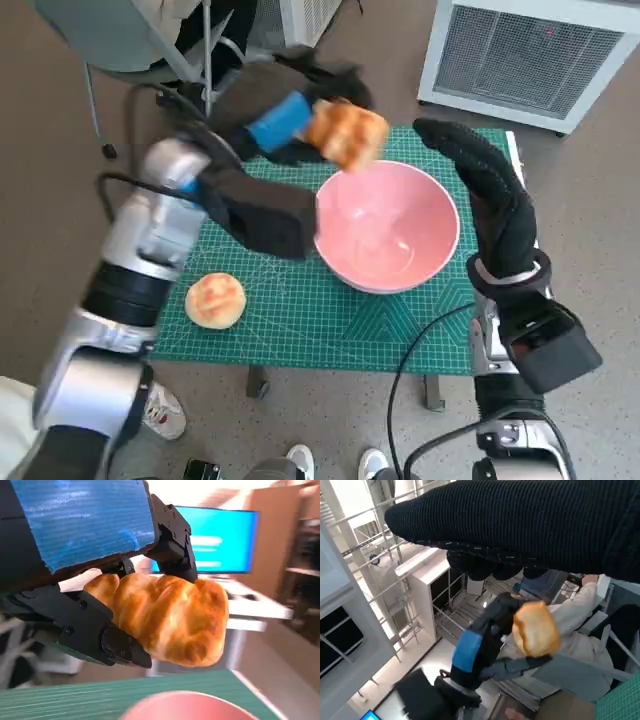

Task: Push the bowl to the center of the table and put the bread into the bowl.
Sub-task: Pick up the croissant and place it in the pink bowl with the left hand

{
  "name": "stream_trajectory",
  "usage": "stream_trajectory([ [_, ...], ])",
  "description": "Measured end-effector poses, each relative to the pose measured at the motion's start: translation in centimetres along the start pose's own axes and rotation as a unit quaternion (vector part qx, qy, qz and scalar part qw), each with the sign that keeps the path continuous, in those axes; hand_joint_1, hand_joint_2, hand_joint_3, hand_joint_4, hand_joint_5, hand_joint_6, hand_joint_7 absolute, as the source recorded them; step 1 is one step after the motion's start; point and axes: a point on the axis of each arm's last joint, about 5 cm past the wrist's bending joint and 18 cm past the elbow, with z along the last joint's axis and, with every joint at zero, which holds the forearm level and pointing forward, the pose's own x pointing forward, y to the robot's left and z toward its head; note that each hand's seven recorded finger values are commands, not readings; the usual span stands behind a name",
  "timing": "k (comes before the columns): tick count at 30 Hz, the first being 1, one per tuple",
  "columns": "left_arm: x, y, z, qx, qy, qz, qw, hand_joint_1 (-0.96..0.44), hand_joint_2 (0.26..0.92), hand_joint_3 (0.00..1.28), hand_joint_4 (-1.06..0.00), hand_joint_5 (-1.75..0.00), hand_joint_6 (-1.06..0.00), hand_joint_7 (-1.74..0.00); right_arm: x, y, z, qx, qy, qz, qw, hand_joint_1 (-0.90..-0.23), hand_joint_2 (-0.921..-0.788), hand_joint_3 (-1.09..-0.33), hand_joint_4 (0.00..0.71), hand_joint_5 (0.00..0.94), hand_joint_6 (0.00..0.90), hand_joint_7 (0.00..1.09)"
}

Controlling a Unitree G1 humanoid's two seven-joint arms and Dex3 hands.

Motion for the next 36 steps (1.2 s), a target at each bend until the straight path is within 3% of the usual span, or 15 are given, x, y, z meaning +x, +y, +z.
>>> stream_trajectory([
  [16,1.8,-4.1,1.9,-0.028,-0.028,-0.083,0.996,0.0,0.921,0.14,-0.6,-1.19,-0.55,-1.32,-0.08,-0.2,0.2,0.004,-0.007,-0.009,0.9999,-0.601,-0.921,-0.832,0.246,0.199,-0.001,0.75],
  [18,1.9,-4.5,1.9,-0.029,-0.024,-0.096,0.995,0.0,0.921,0.18,-0.53,-1.24,-0.52,-1.37,-0.11,-0.3,0.2,0.004,-0.008,-0.011,0.9999,-0.606,-0.921,-0.83,0.244,0.201,-0.001,0.75],
  [20,2.0,-4.7,1.9,-0.032,-0.014,-0.114,0.993,-0.2,0.921,0.29,-0.36,-0.99,-0.41,-1.49,-0.16,-0.4,0.2,0.003,-0.008,-0.01,0.9999,-0.61,-0.921,-0.827,0.242,0.204,-0.001,0.75],
  [21,2.0,-4.8,1.9,-0.034,-0.008,-0.123,0.992,-0.17,0.895,0.29,-0.31,-0.89,-0.34,-1.39,-0.19,-0.4,0.2,0.002,-0.008,-0.01,0.9999,-0.611,-0.921,-0.826,0.242,0.204,-0.001,0.75],
  [23,2.1,-4.9,1.8,-0.039,0.009,-0.148,0.988,-0.09,0.839,0.27,-0.21,-0.52,-0.19,-1.01,-0.25,-0.4,0.3,0.002,-0.007,-0.01,0.9999,-0.611,-0.921,-0.824,0.241,0.207,-0.001,0.75],
  [24,2.1,-4.9,1.8,-0.041,0.017,-0.159,0.986,-0.08,0.823,0.25,-0.18,-0.36,-0.14,-0.9,-0.26,-0.5,0.3,0.002,-0.007,-0.01,0.9999,-0.61,-0.921,-0.822,0.241,0.208,-0.001,0.75],
  [26,2.1,-5.0,1.7,-0.044,0.034,-0.18,0.982,-0.07,0.804,0.22,-0.14,-0.22,-0.08,-0.79,-0.27,-0.5,0.3,0.002,-0.007,-0.01,0.9999,-0.608,-0.921,-0.821,0.24,0.21,-0.001,0.75],
  [29,2.1,-5.1,1.5,-0.048,0.05,-0.202,0.977,-0.11,0.783,0.19,-0.09,-0.1,-0.03,-0.71,-0.28,-0.5,0.3,0.001,-0.007,-0.01,0.9999,-0.606,-0.921,-0.819,0.238,0.212,-0.001,0.75],
  [36,1.7,-5.0,1.2,-0.053,0.056,-0.22,0.972,-0.21,0.775,0.14,-0.03,-0.02,0.0,-0.58,-0.32,-0.5,0.3,0.002,-0.007,-0.012,0.9999,-0.604,-0.921,-0.816,0.235,0.217,-0.001,0.75],
])
